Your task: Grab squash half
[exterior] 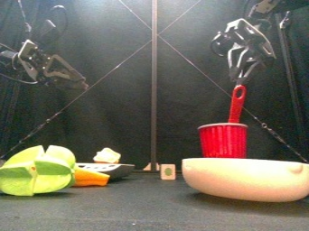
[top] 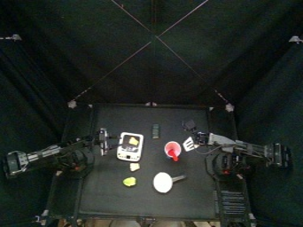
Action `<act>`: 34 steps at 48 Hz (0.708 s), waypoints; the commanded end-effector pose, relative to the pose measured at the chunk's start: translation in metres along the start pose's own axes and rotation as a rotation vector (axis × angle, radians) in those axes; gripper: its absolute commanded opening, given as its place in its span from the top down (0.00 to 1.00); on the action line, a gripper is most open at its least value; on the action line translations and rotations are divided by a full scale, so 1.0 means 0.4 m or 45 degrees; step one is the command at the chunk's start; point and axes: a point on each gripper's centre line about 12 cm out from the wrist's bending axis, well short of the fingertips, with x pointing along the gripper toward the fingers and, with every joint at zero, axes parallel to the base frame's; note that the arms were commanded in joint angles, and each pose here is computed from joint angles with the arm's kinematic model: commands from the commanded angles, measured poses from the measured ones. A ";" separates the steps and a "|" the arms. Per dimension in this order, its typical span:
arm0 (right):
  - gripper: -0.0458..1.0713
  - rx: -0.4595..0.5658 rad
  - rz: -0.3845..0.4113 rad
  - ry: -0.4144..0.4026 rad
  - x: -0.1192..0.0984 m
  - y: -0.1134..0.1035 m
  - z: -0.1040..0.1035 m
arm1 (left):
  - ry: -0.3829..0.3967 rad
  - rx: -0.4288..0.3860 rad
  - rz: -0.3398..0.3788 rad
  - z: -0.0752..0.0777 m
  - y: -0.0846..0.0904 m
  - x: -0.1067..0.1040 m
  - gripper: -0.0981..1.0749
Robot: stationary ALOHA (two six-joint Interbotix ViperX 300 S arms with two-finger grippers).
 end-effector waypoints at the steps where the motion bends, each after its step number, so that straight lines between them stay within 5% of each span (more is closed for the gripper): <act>1: 0.35 -0.024 0.048 -0.088 -0.006 0.004 0.014 | -0.016 0.010 -0.003 0.013 0.002 0.002 0.24; 22: 0.36 -0.356 0.367 -0.608 0.060 0.005 0.015 | 0.033 0.044 -0.034 -0.005 -0.008 0.012 0.24; 34: 0.36 -0.431 0.570 -0.713 0.080 0.009 -0.028 | 0.139 0.048 -0.043 -0.038 -0.019 0.035 0.24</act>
